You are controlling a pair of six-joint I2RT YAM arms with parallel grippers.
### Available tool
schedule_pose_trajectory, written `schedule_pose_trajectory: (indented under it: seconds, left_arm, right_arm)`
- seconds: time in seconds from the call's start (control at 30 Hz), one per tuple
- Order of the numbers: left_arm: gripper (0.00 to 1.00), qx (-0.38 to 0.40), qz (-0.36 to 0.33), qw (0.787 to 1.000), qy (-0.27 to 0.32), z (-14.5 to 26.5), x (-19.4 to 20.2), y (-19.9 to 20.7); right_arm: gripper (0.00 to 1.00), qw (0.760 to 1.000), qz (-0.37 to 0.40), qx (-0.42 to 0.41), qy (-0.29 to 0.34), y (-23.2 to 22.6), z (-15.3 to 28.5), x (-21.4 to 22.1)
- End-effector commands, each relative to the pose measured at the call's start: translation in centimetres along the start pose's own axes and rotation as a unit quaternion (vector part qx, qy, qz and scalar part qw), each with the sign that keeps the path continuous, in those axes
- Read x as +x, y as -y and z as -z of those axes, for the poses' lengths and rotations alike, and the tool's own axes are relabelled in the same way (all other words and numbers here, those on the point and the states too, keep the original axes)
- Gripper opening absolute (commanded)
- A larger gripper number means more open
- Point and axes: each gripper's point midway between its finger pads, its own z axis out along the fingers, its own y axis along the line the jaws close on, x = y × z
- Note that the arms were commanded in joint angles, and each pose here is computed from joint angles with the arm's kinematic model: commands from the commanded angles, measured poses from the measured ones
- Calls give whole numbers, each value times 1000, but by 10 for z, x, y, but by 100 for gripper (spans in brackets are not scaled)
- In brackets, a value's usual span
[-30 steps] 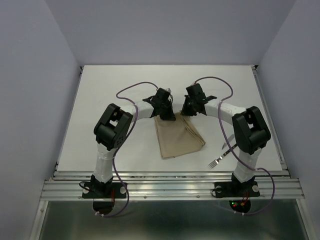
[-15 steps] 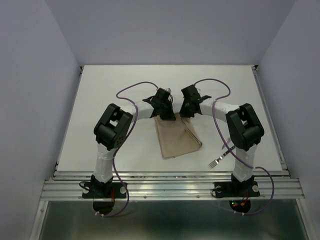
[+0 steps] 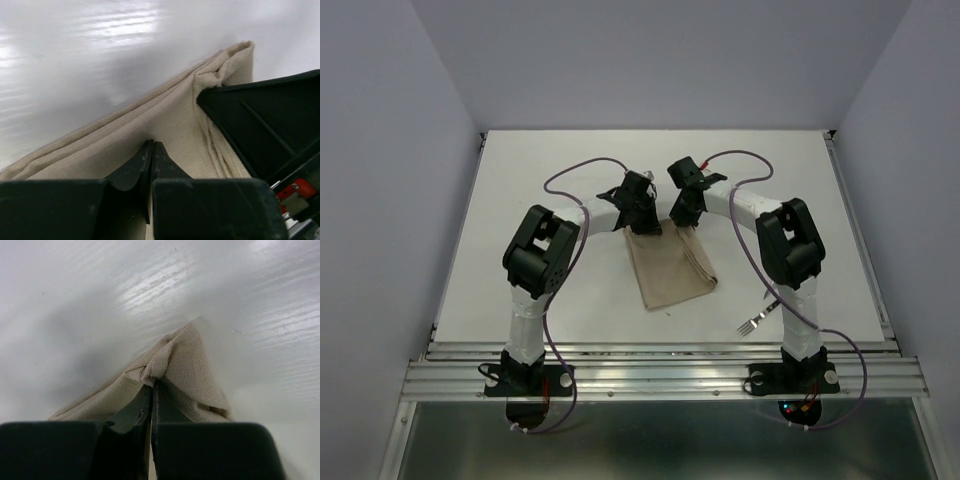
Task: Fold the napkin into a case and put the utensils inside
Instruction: Fold the lower triangle-folded napkin at the center of the board.
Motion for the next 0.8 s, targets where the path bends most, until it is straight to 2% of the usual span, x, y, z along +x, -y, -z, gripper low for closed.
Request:
schedule_pose_trajectory:
  seconds: [0.0, 0.2, 0.37, 0.6, 0.77]
  left_arm:
    - [11, -24, -21, 999, 28, 28, -29, -11]
    - [14, -28, -16, 999, 24, 30, -31, -18]
    - [15, -44, -23, 999, -6, 13, -23, -30]
    - [14, -33, -19, 999, -16, -3, -18, -30]
    - [14, -21, -25, 999, -16, -13, -26, -23]
  right_arm:
    - [1, 995, -5, 98, -10, 28, -7, 9]
    - [1, 996, -38, 84, -13, 29, -3, 16]
    - [1, 984, -88, 153, 11, 56, 8, 17]
    - [1, 980, -124, 157, 10, 67, 23, 25]
    - [1, 973, -178, 146, -2, 76, 35, 38]
